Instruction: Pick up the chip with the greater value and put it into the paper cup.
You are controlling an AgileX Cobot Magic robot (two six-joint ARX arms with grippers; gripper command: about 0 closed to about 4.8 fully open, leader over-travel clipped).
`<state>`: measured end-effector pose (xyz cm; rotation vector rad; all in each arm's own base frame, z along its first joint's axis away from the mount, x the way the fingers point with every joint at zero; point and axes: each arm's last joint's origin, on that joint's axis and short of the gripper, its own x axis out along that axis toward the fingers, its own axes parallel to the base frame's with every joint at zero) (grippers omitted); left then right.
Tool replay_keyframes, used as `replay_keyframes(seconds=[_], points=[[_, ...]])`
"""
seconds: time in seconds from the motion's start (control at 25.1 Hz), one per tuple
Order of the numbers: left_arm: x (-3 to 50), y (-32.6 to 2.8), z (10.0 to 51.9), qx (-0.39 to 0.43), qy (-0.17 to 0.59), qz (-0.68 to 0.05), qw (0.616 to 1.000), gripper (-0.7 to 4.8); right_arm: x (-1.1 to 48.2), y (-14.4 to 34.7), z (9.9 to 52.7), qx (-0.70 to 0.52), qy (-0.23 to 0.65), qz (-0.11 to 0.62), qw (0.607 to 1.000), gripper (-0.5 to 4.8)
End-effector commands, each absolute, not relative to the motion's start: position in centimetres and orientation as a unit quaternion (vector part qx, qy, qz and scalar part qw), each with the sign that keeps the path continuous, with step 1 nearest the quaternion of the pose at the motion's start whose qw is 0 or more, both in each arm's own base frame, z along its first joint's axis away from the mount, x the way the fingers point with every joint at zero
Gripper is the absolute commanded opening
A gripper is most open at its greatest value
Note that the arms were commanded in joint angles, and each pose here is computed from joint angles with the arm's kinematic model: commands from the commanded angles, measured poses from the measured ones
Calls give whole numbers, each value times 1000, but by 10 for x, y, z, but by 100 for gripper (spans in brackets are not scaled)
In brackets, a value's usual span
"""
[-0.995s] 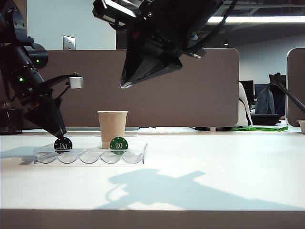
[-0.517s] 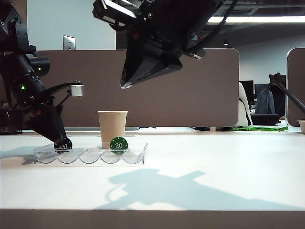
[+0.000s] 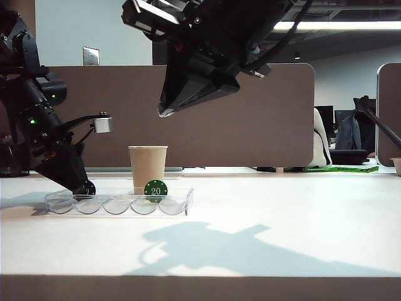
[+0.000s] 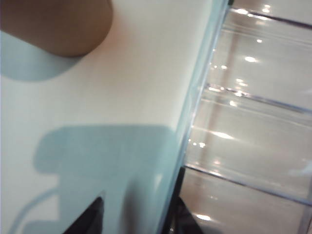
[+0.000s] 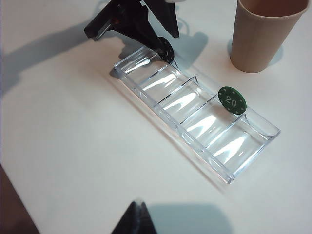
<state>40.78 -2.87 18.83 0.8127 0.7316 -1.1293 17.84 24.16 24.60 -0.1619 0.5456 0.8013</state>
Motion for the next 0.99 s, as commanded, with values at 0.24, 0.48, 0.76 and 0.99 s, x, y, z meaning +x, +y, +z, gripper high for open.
replay_keyframes(seconds=[0.24, 0.48, 0.76, 0.99], points=[[407, -30, 190, 357, 329, -512, 709, 179, 182, 240, 249, -69, 255, 380, 887, -6], [406, -30, 190, 353, 334, -514, 707, 160, 182, 240, 249, -69, 255, 380, 887, -6], [406, -31, 192, 347, 329, -519, 709, 128, 182, 240, 249, -69, 255, 380, 887, -6], [407, -31, 200, 349, 325, -517, 711, 128, 182, 240, 248, -69, 255, 380, 886, -6]])
